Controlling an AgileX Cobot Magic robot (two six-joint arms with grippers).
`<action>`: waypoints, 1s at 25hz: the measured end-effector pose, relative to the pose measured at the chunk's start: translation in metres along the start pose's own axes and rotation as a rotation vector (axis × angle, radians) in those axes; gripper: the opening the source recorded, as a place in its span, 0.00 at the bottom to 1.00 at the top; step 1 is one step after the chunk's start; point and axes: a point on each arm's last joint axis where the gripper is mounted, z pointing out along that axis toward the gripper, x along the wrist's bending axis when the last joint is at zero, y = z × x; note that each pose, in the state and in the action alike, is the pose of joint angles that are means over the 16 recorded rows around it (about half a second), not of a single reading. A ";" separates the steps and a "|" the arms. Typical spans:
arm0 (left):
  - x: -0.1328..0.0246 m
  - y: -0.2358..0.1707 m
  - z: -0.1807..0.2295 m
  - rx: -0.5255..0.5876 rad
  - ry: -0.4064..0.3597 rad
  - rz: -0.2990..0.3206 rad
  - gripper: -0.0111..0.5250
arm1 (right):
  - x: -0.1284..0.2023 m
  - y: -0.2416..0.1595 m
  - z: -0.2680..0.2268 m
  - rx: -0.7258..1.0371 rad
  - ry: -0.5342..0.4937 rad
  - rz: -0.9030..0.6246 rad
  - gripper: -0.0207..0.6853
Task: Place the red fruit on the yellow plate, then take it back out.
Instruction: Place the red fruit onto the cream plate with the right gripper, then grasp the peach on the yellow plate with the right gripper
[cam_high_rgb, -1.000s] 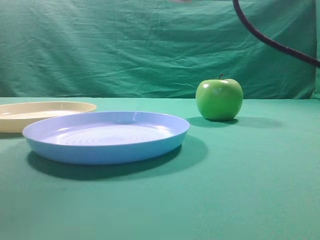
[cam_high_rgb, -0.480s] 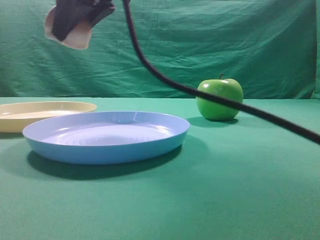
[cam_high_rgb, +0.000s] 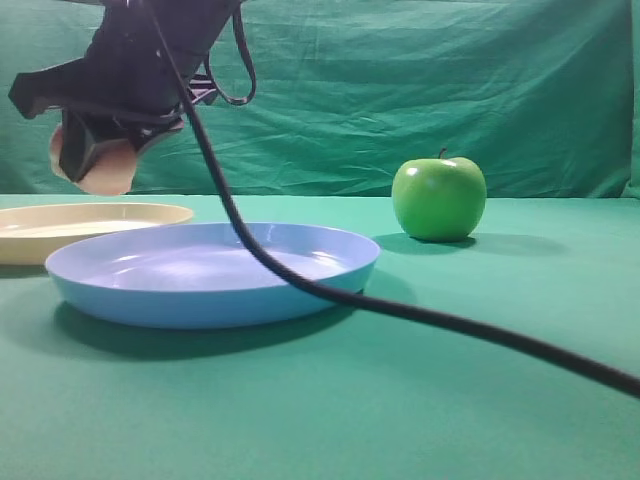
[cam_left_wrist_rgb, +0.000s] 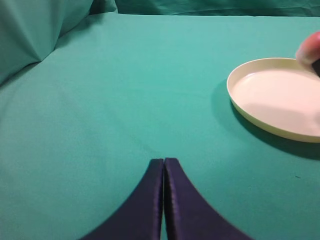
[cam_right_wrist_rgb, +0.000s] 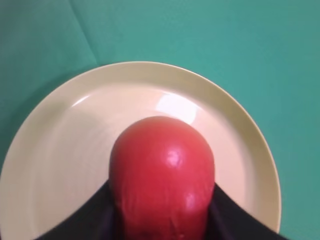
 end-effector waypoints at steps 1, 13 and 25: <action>0.000 0.000 0.000 0.000 0.000 0.000 0.02 | -0.002 0.001 -0.003 0.005 0.003 0.003 0.84; 0.000 0.000 0.000 0.000 0.000 0.000 0.02 | -0.052 0.024 -0.115 0.055 0.012 0.122 0.37; 0.000 0.000 0.000 0.000 0.000 0.000 0.02 | -0.065 0.027 -0.265 -0.020 -0.090 0.246 0.03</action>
